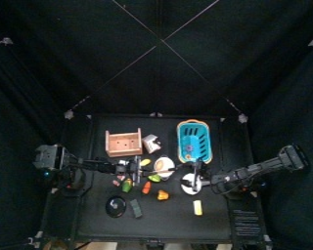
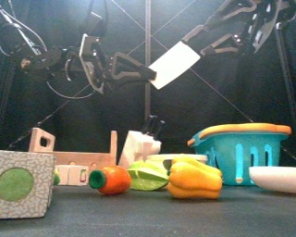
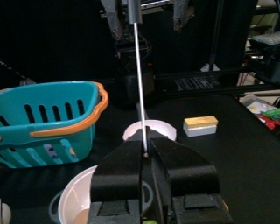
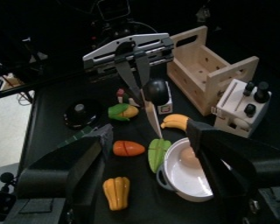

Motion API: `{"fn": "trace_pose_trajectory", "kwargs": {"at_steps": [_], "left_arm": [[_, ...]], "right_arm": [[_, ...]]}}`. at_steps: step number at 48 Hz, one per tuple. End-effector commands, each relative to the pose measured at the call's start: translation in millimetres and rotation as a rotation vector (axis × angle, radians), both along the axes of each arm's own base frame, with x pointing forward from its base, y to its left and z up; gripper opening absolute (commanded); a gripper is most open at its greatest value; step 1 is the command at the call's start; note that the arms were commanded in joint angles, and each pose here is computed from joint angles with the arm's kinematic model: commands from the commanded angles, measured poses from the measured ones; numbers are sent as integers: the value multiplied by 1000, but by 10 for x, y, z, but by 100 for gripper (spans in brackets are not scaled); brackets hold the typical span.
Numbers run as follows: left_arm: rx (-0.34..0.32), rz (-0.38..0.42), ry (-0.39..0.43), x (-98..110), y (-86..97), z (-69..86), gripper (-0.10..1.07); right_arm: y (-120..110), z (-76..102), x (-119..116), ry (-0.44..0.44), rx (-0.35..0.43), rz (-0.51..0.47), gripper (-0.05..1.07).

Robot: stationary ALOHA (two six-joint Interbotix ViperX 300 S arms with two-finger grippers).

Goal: Regrasp cleaver

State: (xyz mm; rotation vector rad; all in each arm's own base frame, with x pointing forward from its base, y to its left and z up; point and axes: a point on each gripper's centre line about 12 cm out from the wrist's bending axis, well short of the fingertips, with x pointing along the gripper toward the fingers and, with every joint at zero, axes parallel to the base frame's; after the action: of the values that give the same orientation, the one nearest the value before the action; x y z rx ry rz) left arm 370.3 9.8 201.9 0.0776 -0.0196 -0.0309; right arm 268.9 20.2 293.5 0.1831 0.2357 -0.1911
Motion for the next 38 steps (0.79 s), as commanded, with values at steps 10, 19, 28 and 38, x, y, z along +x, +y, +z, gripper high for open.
{"fn": "trace_pose_trajectory", "kwargs": {"at_steps": [10, 19, 28, 38], "left_arm": [[0, -17, -11, -37, -64, 38, 44], [-3, -14, 14, -82, -58, -30, 44], [-8, -4, 52, -89, -51, -80, 44], [-6, 0, 105, -86, -46, -138, 44]], "right_arm": [[-45, 169, -50, -23, 307, -62, 98], [-147, 191, -113, -36, 497, -117, 98], [-192, 104, -132, -6, 617, -172, 98], [-223, 149, -174, 49, 664, -247, 98]]}}
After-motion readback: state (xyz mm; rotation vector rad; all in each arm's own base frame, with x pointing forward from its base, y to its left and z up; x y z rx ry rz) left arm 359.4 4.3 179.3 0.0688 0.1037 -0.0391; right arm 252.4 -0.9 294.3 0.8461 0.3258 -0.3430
